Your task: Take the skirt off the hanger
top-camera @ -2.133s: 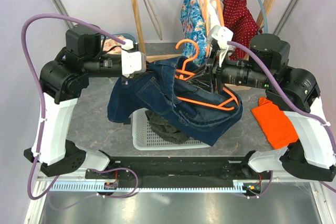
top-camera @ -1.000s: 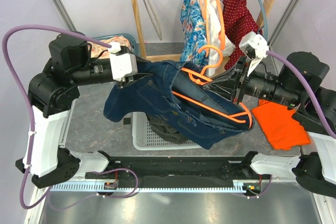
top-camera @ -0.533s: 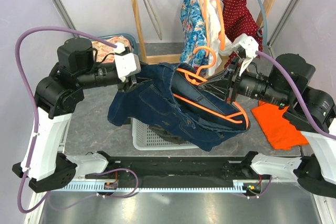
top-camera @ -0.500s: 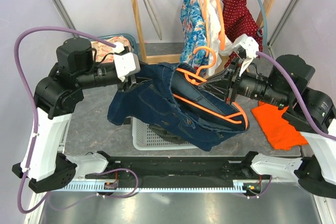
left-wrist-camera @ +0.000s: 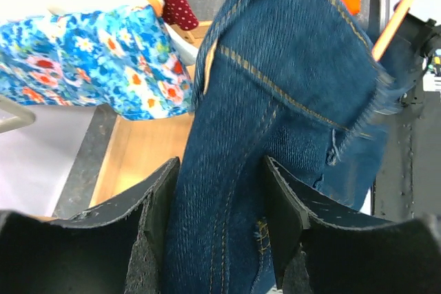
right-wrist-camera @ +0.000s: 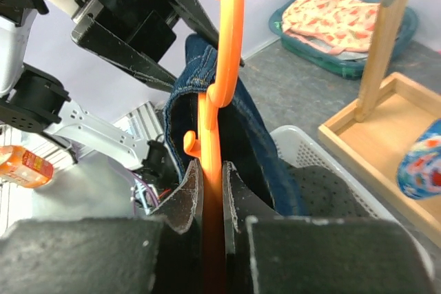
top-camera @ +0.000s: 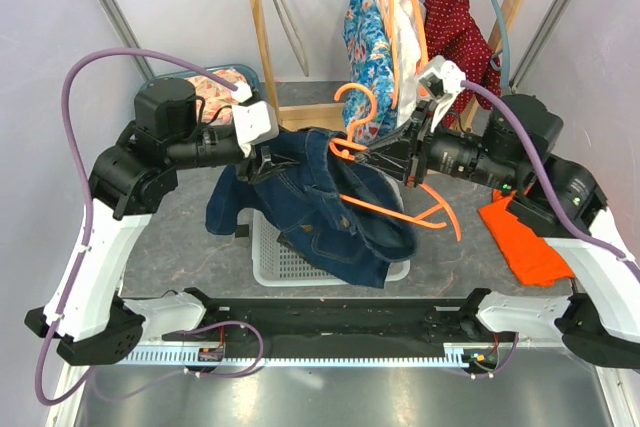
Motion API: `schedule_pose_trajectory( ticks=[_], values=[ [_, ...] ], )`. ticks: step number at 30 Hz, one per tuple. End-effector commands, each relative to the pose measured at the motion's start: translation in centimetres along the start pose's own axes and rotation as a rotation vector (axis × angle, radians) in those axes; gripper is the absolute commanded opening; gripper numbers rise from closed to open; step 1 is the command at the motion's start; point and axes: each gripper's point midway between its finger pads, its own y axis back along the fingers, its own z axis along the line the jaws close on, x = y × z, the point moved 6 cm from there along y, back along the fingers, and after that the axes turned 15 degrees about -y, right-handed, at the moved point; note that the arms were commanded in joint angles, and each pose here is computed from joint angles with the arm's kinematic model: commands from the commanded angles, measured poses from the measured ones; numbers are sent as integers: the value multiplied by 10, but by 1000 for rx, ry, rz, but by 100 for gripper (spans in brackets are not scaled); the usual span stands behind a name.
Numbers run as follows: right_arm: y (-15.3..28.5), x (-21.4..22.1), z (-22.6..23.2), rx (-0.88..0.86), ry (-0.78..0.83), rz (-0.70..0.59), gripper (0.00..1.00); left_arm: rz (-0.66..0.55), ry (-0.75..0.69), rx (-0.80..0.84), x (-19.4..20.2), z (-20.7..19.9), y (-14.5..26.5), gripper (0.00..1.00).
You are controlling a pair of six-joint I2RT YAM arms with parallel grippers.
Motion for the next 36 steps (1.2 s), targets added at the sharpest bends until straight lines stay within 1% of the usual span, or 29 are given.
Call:
schedule_pose_trajectory(
  ticks=[1, 3, 4, 5, 6, 8, 9, 10, 11, 12, 13, 14, 19, 23, 24, 26, 29, 31, 33, 34, 35, 36],
  values=[
    [85, -94, 55, -46, 140, -502, 0, 29, 50, 7, -1, -17, 12, 58],
    [93, -95, 55, -20, 155, -496, 0, 38, 44, -34, -5, -11, 17, 59],
    [92, -90, 51, 3, 152, -469, 0, 52, 38, -54, -5, -8, 19, 60],
    [94, -89, 51, 9, 155, -464, 0, 46, 22, -77, -12, -5, 24, 83],
    [97, -87, 50, 13, 155, -463, 0, 49, 17, -89, -14, -3, 27, 99],
    [101, -84, 48, 36, 152, -456, 0, 58, -17, -102, -19, -1, 34, 98],
    [107, -84, 49, 40, 156, -459, 0, 62, -29, -98, -19, -2, 35, 88],
    [109, -80, 46, 59, 153, -439, 0, 62, -58, -88, -19, -3, 37, 74],
    [112, -79, 45, 72, 154, -433, 0, 78, -54, -82, -14, -4, 35, 47],
    [120, -79, 46, 80, 161, -437, 0, 90, -55, -90, -11, -4, 34, 28],
    [122, -74, 44, 97, 154, -416, 0, 129, -42, -133, -4, 0, 35, 3],
    [129, -70, 46, 91, 144, -408, 0, 172, -21, -148, 11, -1, 29, 2],
    [138, -62, 46, 92, 119, -388, 0, 185, 17, -145, 25, 1, 13, 2],
    [156, -65, 50, 113, 124, -417, 0, 208, 50, -164, 34, 2, 7, 2],
    [163, -68, 45, 167, 115, -448, 0, 215, 56, -164, 37, 0, 7, 2],
    [167, -68, 40, 212, 112, -464, 0, 225, 74, -112, 48, -11, 2, 2],
    [147, -64, 23, 291, 80, -438, 0, 217, 103, 34, 61, -36, -9, 2],
    [120, -61, 4, 368, 54, -400, 0, 239, 117, 132, 70, -53, -23, 2],
    [91, -58, -12, 435, 24, -355, 0, 294, 106, 166, 84, -60, -34, 2],
    [83, -59, -15, 452, 14, -348, 0, 327, 103, 195, 93, -69, -42, 2],
    [66, -59, -22, 472, 7, -326, 0, 340, 87, 184, 99, -69, -49, 2],
    [60, -60, -24, 480, 1, -320, 0, 385, 76, 154, 107, -67, -53, 2]
  ],
)
